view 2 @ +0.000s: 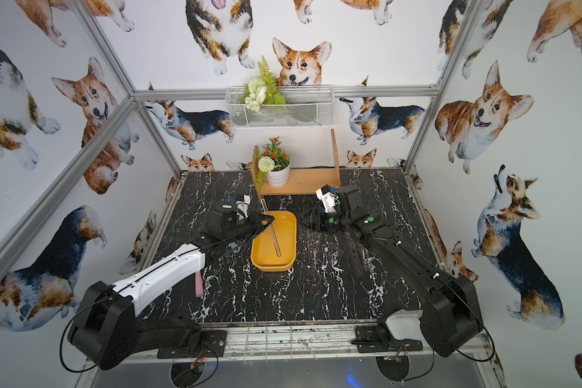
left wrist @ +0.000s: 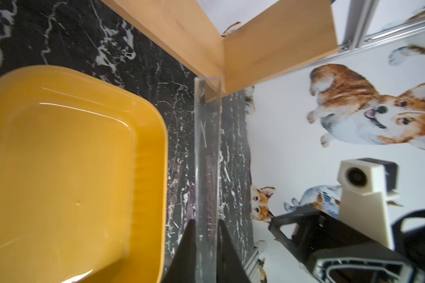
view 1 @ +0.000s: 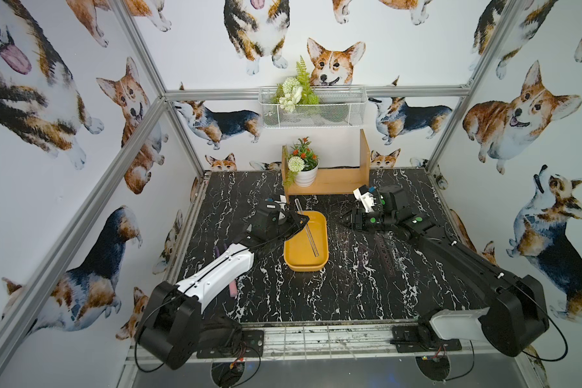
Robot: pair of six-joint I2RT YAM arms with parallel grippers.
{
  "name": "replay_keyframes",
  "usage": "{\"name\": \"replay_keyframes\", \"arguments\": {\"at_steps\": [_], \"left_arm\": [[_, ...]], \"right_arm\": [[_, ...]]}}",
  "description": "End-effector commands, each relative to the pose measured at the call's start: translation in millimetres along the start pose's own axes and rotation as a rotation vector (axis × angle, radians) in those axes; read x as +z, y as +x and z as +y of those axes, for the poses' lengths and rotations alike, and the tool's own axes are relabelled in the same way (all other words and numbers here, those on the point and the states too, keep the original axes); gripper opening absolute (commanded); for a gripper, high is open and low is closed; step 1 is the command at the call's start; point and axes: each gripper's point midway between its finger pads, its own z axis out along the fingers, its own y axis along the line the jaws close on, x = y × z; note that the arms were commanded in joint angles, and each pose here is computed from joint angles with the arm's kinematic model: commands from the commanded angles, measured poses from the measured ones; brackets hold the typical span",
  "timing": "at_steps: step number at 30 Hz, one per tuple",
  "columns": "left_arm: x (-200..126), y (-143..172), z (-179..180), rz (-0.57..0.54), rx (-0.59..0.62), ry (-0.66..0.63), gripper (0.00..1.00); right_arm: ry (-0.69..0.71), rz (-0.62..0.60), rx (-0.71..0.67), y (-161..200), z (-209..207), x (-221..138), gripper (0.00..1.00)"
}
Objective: Put the scattered rulers into the storage box
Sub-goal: Place the ruler in the storage box.
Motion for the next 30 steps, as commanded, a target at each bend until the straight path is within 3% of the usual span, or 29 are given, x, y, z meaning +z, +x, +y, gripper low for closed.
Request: {"name": "replay_keyframes", "arguments": {"at_steps": [1, 10, 30], "left_arm": [[12, -4, 22, 0.0, 0.059, -0.104, 0.0], [46, -3, 60, 0.018, 0.081, -0.259, 0.0], [60, 18, 92, 0.044, 0.063, -0.378, 0.0]], "right_arm": [[0.172, 0.016, -0.047, 10, -31, -8, 0.56], [0.375, -0.011, -0.115, 15, -63, -31, 0.56], [0.457, -0.025, -0.151, 16, -77, -43, 0.57]]}}
